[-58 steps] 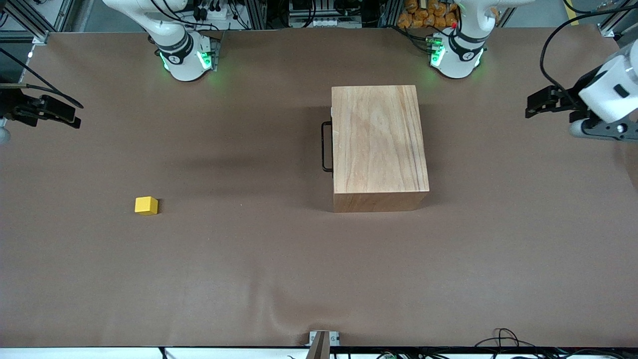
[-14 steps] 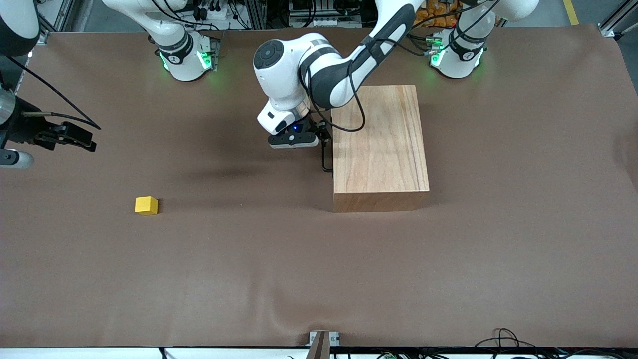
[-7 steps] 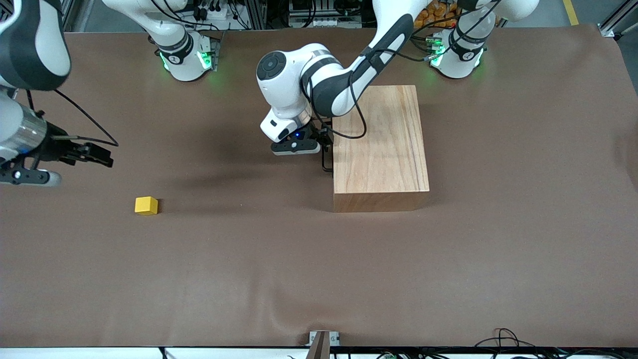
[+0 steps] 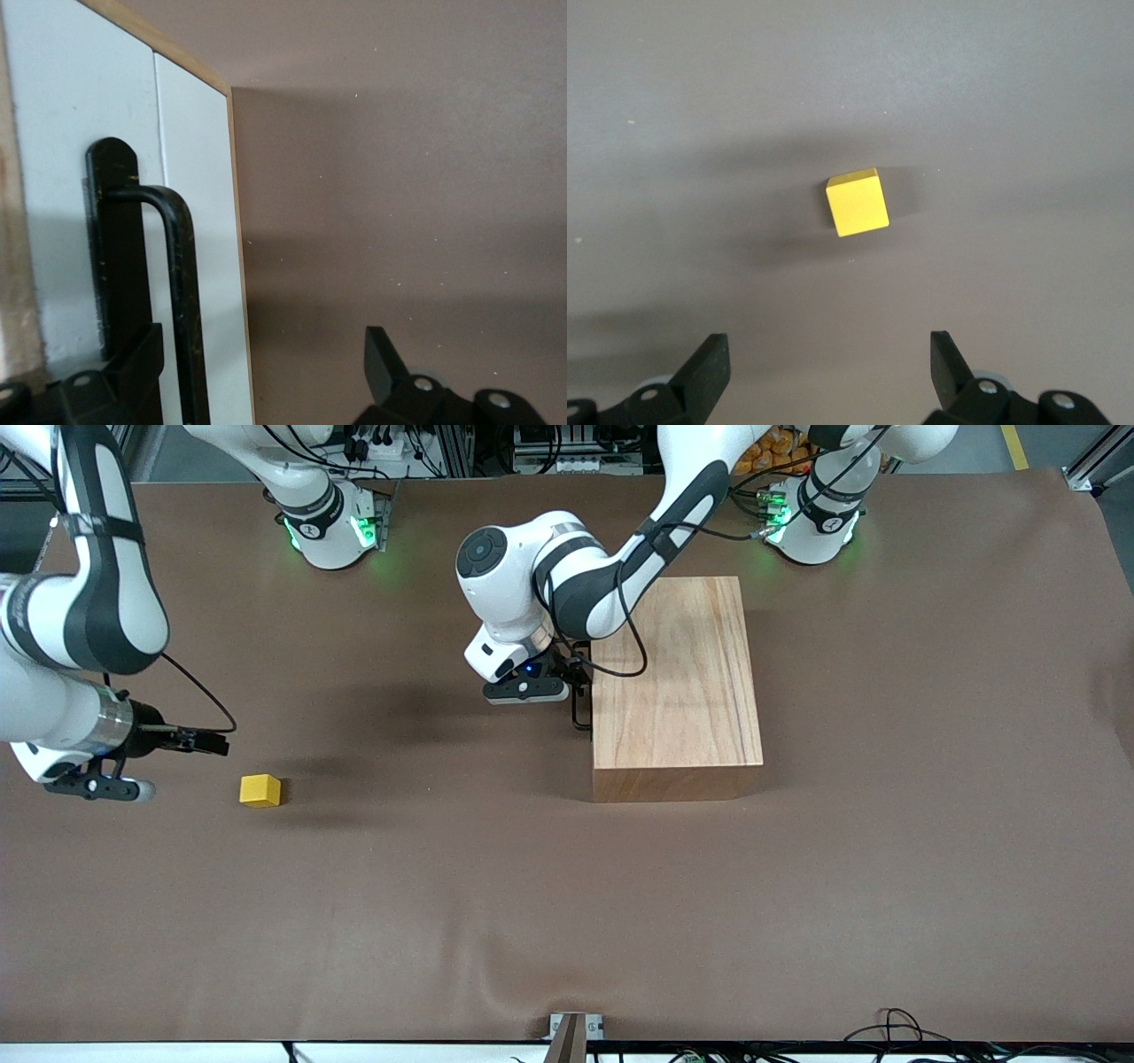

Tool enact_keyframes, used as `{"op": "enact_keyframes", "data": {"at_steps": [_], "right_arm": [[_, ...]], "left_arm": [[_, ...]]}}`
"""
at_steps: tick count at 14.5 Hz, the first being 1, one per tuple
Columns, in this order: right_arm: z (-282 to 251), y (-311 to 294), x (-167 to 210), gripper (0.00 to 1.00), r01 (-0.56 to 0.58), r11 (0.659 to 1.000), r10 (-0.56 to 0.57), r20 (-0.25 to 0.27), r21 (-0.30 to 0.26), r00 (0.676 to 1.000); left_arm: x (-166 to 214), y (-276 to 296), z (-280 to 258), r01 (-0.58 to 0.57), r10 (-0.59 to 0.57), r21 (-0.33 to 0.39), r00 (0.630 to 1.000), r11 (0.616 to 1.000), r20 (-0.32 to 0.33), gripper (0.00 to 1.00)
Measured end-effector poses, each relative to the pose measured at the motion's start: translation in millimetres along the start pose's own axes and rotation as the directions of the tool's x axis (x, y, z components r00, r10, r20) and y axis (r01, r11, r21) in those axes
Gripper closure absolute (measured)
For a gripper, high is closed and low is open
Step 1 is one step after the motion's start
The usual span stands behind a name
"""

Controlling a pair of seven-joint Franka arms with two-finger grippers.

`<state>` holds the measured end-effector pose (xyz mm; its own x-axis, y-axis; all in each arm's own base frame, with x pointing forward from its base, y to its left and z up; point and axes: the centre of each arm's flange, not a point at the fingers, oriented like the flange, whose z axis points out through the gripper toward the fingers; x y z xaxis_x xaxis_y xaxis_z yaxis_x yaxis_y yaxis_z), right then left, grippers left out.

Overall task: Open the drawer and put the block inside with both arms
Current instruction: 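Pull the drawer open with the left gripper while the right gripper grasps the cube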

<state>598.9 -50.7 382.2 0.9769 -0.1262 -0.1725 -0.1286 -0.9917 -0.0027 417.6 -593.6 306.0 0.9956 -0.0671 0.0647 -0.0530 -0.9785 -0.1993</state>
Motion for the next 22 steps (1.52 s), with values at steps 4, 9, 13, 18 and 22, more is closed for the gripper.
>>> {"op": "enact_keyframes", "data": {"at_steps": [4,9,13,18,22], "right_arm": [[55.7,7.5,23.4,0.0,-0.014,1.0,0.014,0.007,-0.001,1.0],[124.5,-1.5,46.6,0.0,0.082,0.997,-0.082,-0.011,-0.006,0.997],[168.7,-2.1,47.7,0.0,0.15,0.988,-0.151,-0.018,-0.017,0.988],[197.0,0.6,35.3,0.0,0.154,0.988,-0.154,-0.036,-0.02,0.987],[195.9,6.0,35.7,0.22,0.148,0.989,-0.148,-0.038,-0.02,0.988]], "left_arm": [[-1.3,2.2,-0.1,-0.003,0.003,-0.007,1.0,1.0,-0.001,0.0],[-1.2,5.6,1.8,0.006,-0.006,-0.037,1.0,0.999,0.011,0.0],[0.0,11.3,-0.2,0.008,-0.008,-0.082,1.0,0.997,-0.005,0.0],[-5.7,22.9,-7.6,0.0,-0.003,-0.146,1.0,0.989,-0.018,0.0],[-10.8,30.9,-12.7,0.021,-0.025,-0.187,0.999,0.982,-0.022,0.0]]}}
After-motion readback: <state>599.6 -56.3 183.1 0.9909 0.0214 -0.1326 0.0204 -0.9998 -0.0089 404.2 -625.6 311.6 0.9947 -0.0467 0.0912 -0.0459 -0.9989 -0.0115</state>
